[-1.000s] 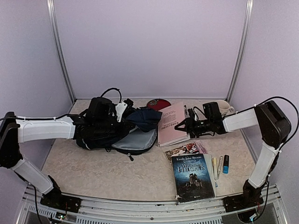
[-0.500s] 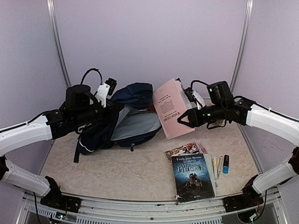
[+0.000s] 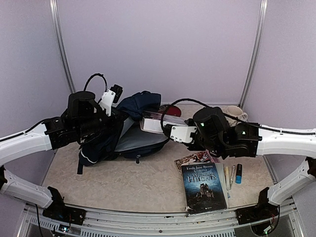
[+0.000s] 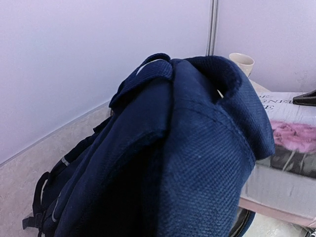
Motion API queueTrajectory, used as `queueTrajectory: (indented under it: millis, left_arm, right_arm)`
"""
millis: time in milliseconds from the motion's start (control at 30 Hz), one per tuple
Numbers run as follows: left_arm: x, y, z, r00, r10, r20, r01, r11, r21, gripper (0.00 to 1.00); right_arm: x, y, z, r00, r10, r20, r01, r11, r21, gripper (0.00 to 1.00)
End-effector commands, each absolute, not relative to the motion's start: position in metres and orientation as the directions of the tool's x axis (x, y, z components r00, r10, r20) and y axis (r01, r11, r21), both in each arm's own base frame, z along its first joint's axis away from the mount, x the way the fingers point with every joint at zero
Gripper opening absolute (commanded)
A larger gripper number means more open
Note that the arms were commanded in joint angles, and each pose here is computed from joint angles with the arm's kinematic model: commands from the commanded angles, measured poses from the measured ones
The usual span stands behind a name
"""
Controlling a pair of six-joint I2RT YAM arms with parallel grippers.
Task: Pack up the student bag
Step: Pick up the book.
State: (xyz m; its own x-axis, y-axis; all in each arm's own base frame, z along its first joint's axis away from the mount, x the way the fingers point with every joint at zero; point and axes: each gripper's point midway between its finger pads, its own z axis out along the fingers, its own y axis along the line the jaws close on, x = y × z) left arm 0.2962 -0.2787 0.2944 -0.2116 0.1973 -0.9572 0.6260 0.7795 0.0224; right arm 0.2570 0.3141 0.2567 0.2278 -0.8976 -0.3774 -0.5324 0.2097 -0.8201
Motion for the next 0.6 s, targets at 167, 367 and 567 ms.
queueTrajectory:
  millis: [167,367,567]
  left_arm:
    - [0.307,-0.273,0.344,-0.104,0.089,-0.991,0.551,0.834,0.017,0.0]
    - [0.286,-0.29,0.349,-0.037,0.09,-0.995,0.639,0.768,0.046,0.0]
    - [0.258,-0.312,0.344,-0.016,0.102,-0.995,0.753,0.656,0.055,0.0]
  right_arm:
    - [0.231,0.313,0.225,0.367,-0.929,0.043,-0.341,-0.177,-0.923,0.28]
    - [0.228,0.33,0.217,0.391,-0.92,0.02,-0.332,-0.161,-0.929,0.29]
    - [0.25,0.37,0.205,0.4,-0.916,-0.026,-0.314,-0.11,-0.943,0.28]
